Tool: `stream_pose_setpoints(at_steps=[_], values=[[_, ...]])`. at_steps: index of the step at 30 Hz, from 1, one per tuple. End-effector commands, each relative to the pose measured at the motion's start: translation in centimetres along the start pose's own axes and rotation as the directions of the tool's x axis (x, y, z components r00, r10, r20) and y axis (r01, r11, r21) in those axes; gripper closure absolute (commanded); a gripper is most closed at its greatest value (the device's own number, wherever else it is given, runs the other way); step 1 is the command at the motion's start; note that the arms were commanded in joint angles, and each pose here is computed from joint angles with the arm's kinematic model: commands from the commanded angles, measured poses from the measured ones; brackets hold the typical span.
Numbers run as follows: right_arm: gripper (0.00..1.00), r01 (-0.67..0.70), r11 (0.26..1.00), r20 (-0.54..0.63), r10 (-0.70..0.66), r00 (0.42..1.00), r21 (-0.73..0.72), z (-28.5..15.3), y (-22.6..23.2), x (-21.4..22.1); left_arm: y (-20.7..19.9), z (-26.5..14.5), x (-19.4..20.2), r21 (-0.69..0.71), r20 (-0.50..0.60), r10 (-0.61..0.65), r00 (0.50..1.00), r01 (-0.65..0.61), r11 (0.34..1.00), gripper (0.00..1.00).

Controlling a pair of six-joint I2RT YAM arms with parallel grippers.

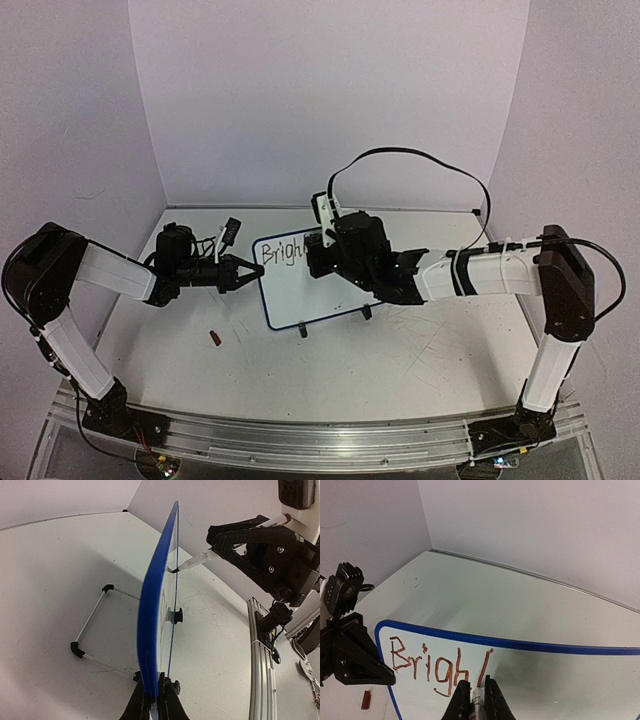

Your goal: Write a sentence on the whiteboard

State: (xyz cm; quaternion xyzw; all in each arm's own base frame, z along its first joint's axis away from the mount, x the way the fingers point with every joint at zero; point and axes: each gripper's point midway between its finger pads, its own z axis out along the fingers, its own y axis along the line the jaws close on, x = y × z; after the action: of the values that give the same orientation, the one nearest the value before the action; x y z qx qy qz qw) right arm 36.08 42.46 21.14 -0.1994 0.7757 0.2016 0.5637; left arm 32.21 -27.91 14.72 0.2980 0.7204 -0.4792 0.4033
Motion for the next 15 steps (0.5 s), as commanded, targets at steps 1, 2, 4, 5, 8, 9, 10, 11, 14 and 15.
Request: stream_pose_setpoints(at_steps=[1, 2, 4, 5, 8, 9, 10, 11, 14, 15], values=[[1.0, -0.01, 0.999, 0.003, 0.01, 1.0, 0.032, -0.4, -0.9, -0.2, 0.2, -0.3, -1.9, -0.038, 0.036, 0.093, 0.995, -0.091, 0.995, 1.0], [1.0, -0.008, 0.999, 0.003, 0.008, 1.0, 0.036, -0.5, -0.9, -0.2, 0.2, -0.3, -1.9, -0.038, 0.036, 0.093, 0.995, -0.091, 0.995, 1.0], [1.0, -0.005, 0.999, 0.007, 0.004, 1.0, 0.044, -0.6, -1.1, -0.4, 0.2, -0.3, -1.9, -0.039, 0.036, 0.092, 0.995, -0.091, 0.995, 1.0], [1.0, -0.003, 0.999, 0.009, 0.002, 1.0, 0.045, -0.7, -1.1, -0.5, 0.2, -0.3, -1.9, -0.038, 0.036, 0.093, 0.995, -0.091, 0.995, 1.0], [1.0, 0.002, 0.999, 0.013, -0.003, 1.0, 0.054, -0.8, -1.3, -0.8, 0.2, -0.2, -1.8, -0.039, 0.034, 0.091, 0.995, -0.089, 0.995, 1.0], [1.0, 0.002, 0.998, 0.016, -0.003, 1.0, 0.057, -0.9, -1.4, -0.9, 0.3, -0.2, -1.8, -0.04, 0.033, 0.09, 0.995, -0.088, 0.995, 1.0], [1.0, 0.003, 0.998, 0.018, -0.005, 1.0, 0.062, -0.9, -1.5, -1.0, 0.3, -0.2, -1.8, -0.04, 0.033, 0.09, 0.995, -0.088, 0.995, 1.0], [1.0, 0.006, 0.998, 0.022, -0.008, 1.0, 0.07, -1.0, -1.6, -1.2, 0.3, -0.2, -1.8, -0.039, 0.034, 0.09, 0.995, -0.089, 0.995, 1.0], [1.0, 0.018, 0.995, 0.042, -0.023, 0.999, 0.101, -1.4, -2.1, -2.1, 0.2, -0.2, -1.8, -0.038, 0.034, 0.091, 0.995, -0.089, 0.995, 1.0], [1.0, 0.021, 0.994, 0.051, -0.027, 0.998, 0.104, -1.5, -2.1, -2.5, 0.3, -0.2, -1.8, -0.039, 0.033, 0.09, 0.995, -0.089, 0.995, 1.0]])
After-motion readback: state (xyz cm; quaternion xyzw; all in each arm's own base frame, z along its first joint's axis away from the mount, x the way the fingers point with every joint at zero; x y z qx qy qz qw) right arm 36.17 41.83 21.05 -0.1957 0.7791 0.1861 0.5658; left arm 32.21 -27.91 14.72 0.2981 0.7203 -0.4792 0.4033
